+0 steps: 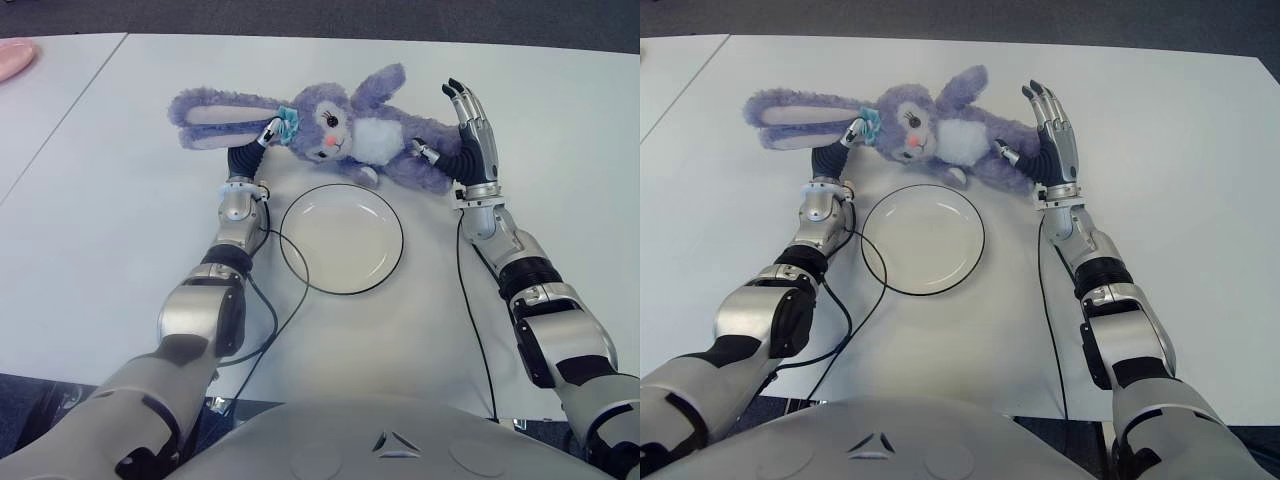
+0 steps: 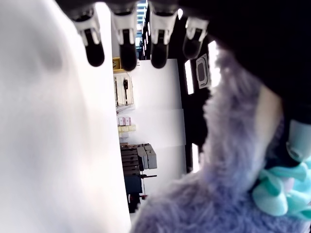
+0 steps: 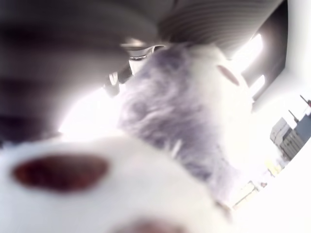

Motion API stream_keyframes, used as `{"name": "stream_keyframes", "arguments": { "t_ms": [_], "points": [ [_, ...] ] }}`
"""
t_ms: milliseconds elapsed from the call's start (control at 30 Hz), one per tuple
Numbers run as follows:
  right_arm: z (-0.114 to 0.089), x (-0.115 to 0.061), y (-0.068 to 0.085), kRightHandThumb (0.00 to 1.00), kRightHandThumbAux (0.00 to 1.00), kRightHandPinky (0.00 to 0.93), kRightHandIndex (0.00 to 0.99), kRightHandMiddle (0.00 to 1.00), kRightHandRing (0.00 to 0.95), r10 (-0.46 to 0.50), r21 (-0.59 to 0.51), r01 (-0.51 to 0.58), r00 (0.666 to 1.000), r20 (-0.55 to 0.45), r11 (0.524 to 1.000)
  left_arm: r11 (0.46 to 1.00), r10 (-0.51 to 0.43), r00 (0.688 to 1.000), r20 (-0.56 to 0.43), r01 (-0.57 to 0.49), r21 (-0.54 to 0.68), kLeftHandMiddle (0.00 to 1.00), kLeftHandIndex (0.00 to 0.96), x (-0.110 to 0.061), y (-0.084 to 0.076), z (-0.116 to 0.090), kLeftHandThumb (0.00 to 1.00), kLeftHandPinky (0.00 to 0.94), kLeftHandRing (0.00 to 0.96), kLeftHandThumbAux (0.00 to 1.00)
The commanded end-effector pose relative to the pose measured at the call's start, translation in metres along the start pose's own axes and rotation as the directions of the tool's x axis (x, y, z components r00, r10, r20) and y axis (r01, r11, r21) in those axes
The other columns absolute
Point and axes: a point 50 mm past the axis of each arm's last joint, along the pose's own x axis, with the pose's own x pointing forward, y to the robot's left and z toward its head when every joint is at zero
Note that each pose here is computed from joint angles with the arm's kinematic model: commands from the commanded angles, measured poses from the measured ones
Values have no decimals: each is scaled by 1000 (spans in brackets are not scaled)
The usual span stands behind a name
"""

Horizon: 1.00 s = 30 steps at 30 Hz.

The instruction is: Put the doll into the plate.

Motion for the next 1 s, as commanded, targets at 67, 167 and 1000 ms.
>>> {"name": "stream_keyframes", "arguments": {
  "t_ms": [67,167,1000],
  "points": [
    [1,-1,8,355,487,0,11,0,0,19,-25,-20,1000,-8,1000,999,37,849,-526,-18,41,113,50,-103,13,-115,0,121,116,519],
    [1,-1,9,362,483,0,10,0,0,22,-25,-22,1000,-9,999,999,41,849,-527,-20,44,117,54,-103,13,-115,0,128,120,519],
    [-18,-5,7,463,519,203,3,0,51,122,0,-122,988,-95,993,999,40,848,-528,-19,45,111,36,-103,14,-116,0,120,114,503]
  ]
}}
